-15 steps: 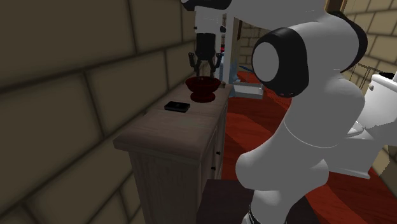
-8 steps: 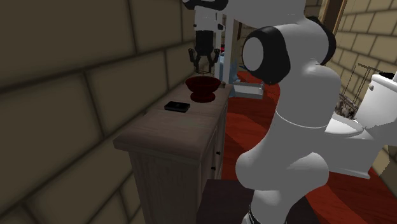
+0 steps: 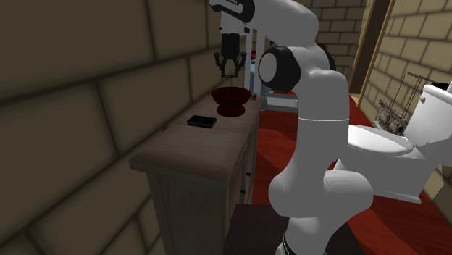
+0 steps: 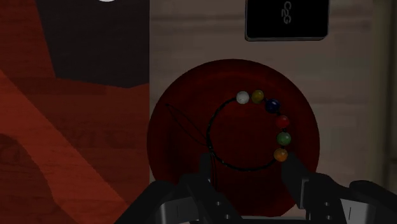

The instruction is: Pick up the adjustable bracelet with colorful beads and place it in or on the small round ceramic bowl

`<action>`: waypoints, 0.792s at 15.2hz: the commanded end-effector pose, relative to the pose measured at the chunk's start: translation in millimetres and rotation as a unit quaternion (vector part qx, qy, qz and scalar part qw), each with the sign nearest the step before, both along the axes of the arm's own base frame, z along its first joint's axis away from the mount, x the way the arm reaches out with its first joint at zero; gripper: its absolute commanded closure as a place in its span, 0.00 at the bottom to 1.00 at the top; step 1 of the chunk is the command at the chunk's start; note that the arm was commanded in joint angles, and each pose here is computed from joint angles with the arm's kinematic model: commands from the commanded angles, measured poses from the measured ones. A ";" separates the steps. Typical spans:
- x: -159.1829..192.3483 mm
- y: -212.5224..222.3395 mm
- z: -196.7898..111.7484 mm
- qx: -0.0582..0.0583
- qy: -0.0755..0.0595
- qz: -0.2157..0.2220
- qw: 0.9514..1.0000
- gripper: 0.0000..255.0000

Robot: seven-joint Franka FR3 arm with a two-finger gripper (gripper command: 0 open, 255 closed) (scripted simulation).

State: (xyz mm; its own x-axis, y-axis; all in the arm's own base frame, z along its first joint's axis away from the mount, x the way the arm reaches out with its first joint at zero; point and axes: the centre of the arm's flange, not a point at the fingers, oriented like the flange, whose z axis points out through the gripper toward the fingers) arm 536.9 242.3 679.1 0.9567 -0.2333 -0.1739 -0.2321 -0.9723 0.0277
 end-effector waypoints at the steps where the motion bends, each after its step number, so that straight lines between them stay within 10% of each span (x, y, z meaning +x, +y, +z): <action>1: 7.3 -0.7 -7.4 0.000 0.000 -0.001 1.000 1.00; 12: 7.3 -0.7 -65.5 0.000 0.000 -0.001 1.000 1.00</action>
